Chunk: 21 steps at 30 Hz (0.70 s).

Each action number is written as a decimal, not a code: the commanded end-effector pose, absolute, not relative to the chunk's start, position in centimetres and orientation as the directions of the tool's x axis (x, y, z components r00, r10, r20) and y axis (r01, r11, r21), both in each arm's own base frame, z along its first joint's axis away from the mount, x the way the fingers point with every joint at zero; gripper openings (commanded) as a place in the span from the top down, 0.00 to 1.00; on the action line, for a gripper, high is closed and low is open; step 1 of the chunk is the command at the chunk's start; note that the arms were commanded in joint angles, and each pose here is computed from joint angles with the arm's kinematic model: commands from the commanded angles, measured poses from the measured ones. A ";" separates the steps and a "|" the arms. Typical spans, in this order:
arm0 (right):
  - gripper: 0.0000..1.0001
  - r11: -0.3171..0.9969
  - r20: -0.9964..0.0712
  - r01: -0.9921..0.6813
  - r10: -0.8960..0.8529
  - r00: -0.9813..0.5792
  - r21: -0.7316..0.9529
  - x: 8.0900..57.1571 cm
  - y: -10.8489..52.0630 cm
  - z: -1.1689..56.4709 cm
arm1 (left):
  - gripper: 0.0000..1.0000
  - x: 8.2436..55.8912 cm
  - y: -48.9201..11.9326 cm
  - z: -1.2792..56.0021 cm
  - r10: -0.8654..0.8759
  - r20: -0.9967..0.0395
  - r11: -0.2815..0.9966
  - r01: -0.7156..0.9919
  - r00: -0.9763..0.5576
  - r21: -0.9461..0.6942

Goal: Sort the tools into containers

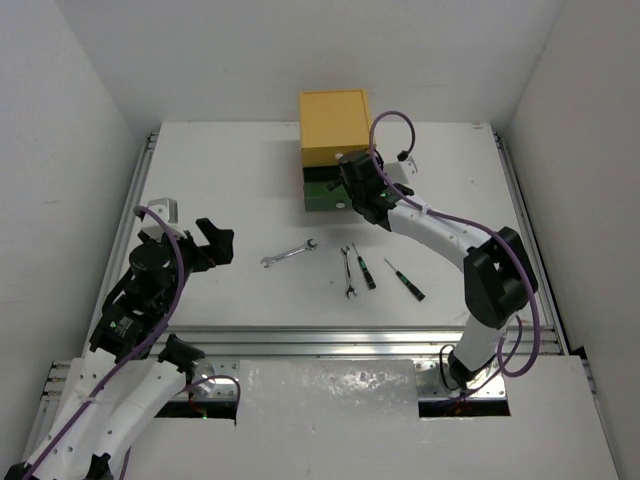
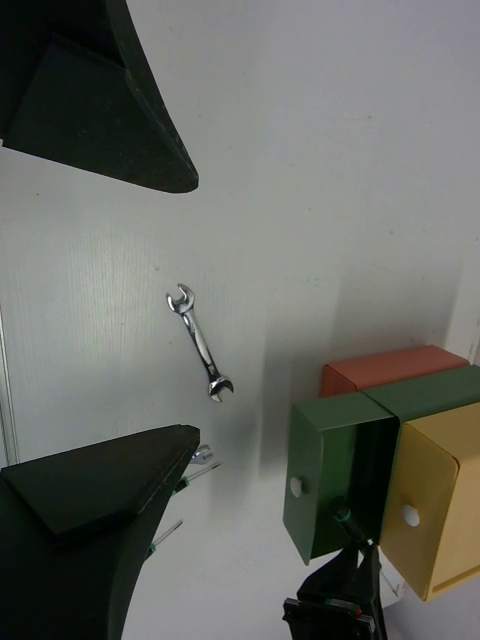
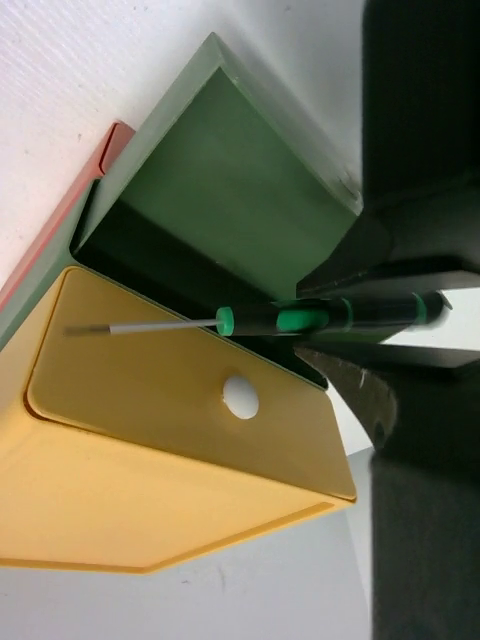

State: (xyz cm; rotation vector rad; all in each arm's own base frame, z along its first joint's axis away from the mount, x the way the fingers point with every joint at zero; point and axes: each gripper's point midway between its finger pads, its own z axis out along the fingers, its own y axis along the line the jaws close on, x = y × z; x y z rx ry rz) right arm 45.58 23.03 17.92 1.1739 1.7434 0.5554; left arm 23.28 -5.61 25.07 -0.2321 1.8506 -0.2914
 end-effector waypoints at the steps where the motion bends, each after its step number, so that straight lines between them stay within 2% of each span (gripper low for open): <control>1: 0.74 0.415 -0.422 0.417 0.903 -0.081 0.808 46.5 23.4 20.6 | 0.00 23.6 -6.1 26.2 -0.317 -0.914 0.942 0.025 -0.254 -0.334; 4: 0.65 0.439 -0.432 0.386 0.895 -0.109 0.811 47.0 23.6 21.2 | 0.00 23.5 -6.2 26.2 -0.316 -0.914 0.942 0.029 -0.254 -0.333; 5: 0.57 0.454 -0.443 0.375 0.888 -0.120 0.808 47.2 23.8 21.4 | 0.00 23.5 -6.2 26.3 -0.316 -0.914 0.942 0.029 -0.252 -0.334; 10: 0.52 0.495 -0.475 0.291 0.869 -0.139 0.819 46.6 23.6 24.7 | 0.00 23.6 -6.2 26.4 -0.317 -0.915 0.941 0.033 -0.251 -0.335; 12: 0.45 0.575 -0.554 0.204 0.818 -0.153 0.793 45.8 23.0 26.5 | 0.00 23.7 -6.5 26.6 -0.321 -0.913 0.939 0.043 -0.251 -0.342; 13: 0.44 0.652 -0.636 0.130 0.758 -0.146 0.747 44.7 21.9 29.2 | 0.00 23.9 -6.6 26.5 -0.329 -0.905 0.936 0.033 -0.269 -0.350; 14: 0.41 0.695 -0.674 0.095 0.716 -0.183 0.712 43.7 21.7 29.7 | 0.00 24.1 -6.7 26.0 -0.340 -0.893 0.933 0.012 -0.294 -0.359; 16: 0.31 0.801 -0.781 0.039 0.592 -0.199 0.597 41.5 19.5 31.7 | 0.02 24.9 -7.8 24.5 -0.413 -0.825 0.903 -0.052 -0.386 -0.427; 18: 0.21 0.876 -0.825 0.032 0.465 -0.320 0.481 39.0 18.0 29.4 | 0.07 25.8 -11.1 23.5 -0.479 -0.756 0.844 0.002 -0.447 -0.536; 20: 0.17 0.930 -0.847 0.041 0.351 -0.399 0.366 35.4 15.5 26.8 | 0.10 26.4 -14.2 21.8 -0.497 -0.719 0.814 0.025 -0.486 -0.580; 21: 0.10 0.951 -0.852 0.048 0.296 -0.432 0.306 33.0 13.8 25.2 | 0.10 26.0 -18.0 20.7 -0.491 -0.686 0.792 0.053 -0.536 -0.608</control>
